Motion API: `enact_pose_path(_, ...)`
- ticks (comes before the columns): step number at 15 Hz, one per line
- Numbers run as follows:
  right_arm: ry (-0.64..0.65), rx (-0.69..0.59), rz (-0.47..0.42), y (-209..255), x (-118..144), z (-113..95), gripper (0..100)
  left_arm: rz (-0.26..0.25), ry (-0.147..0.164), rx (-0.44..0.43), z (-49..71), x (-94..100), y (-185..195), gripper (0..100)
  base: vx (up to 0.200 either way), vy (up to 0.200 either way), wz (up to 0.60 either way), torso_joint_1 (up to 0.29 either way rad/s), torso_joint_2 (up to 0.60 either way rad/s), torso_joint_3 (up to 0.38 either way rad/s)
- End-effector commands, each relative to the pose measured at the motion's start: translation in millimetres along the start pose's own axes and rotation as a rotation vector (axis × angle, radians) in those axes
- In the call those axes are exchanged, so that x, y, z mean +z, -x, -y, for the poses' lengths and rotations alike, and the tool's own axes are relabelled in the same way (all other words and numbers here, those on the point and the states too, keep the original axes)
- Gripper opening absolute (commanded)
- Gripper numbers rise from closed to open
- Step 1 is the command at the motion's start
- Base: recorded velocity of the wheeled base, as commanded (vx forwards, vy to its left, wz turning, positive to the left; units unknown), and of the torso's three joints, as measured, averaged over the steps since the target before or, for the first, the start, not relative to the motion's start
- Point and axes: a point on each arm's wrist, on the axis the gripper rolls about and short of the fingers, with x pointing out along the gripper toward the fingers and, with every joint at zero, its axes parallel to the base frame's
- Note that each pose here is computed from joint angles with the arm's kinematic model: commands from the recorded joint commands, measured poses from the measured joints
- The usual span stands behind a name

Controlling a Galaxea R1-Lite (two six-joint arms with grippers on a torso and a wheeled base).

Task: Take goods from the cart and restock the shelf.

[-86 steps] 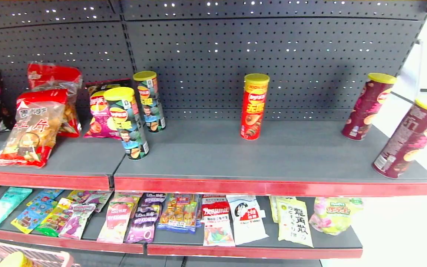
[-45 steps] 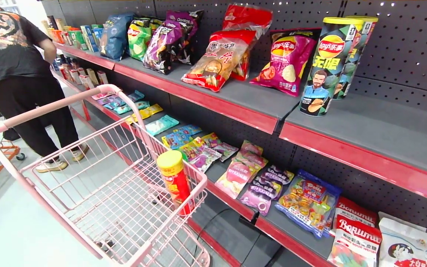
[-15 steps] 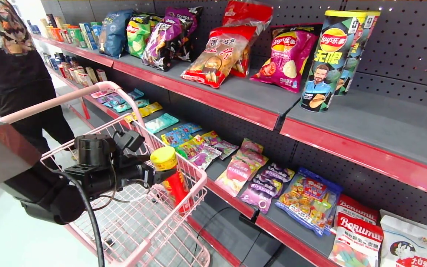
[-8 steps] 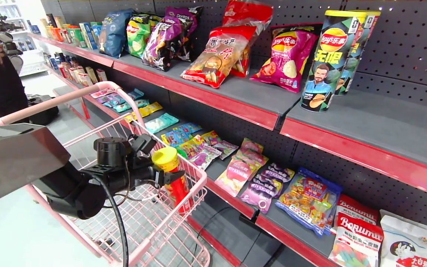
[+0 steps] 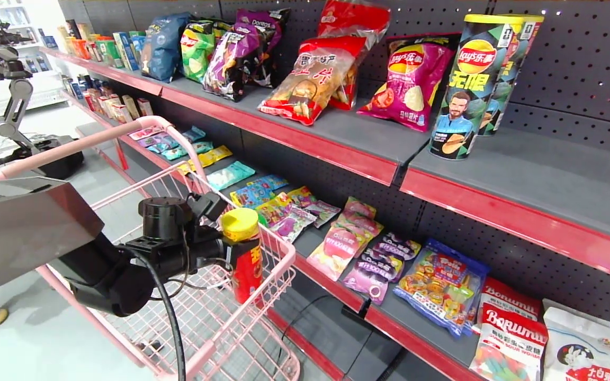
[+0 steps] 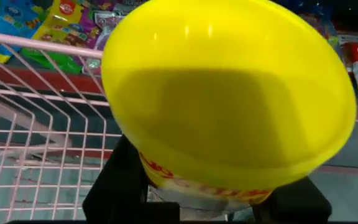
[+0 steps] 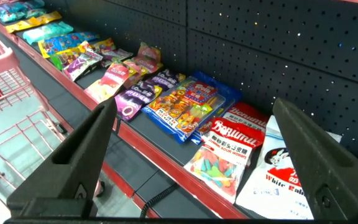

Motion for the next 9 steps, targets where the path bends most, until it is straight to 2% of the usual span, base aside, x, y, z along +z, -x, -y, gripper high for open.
enact_pose_path(1, 0.000, 0.001, 0.000, 0, 0, 0, 100, 0.076, -0.019, 0.023, 8.1, 28.8, 29, 0, 0.000, 0.000, 0.00, 0.000, 0.00, 0.000)
enact_pose_path(2, 0.000, 0.000, 0.000, 0, 0, 0, 100, 0.145, -0.001, 0.069, 11.0, 58.8, 59, 0, 0.000, 0.000, 0.00, 0.000, 0.00, 0.000)
enact_pose_path(3, 0.000, 0.000, 0.000, 0, 0, 0, 100, 0.180, 0.021, 0.102, 14.2, 79.6, 83, 0, 0.000, 0.000, 0.00, 0.000, 0.00, 0.000)
enact_pose_path(4, 0.000, 0.000, 0.000, 0, 0, 0, 100, 0.212, 0.029, 0.147, 24.0, 106.9, 125, 0, 0.000, 0.000, 0.00, 0.000, 0.00, 0.000)
enact_pose_path(5, 0.000, 0.000, 0.000, 0, 0, 0, 100, 0.226, 0.029, 0.162, 39.1, 120.5, 161, 0, 0.000, 0.000, 0.00, 0.000, 0.00, 0.000)
enact_pose_path(6, 0.000, 0.000, 0.000, 0, 0, 0, 100, 0.237, 0.024, 0.168, 48.9, 125.2, 181, 0, 0.000, 0.000, 0.00, 0.000, 0.00, 0.000)
enact_pose_path(7, -0.002, 0.000, 0.000, 0, 0, 0, 100, 0.284, 0.000, 0.173, 79.1, 129.6, 233, 0, 0.000, 0.000, 0.00, 0.000, 0.00, 0.000)
enact_pose_path(9, 0.000, 0.000, 0.000, 0, 0, 0, 100, 0.349, -0.031, 0.195, 112.7, 124.0, 288, 0, 0.000, 0.000, 0.00, 0.000, 0.00, 0.000)
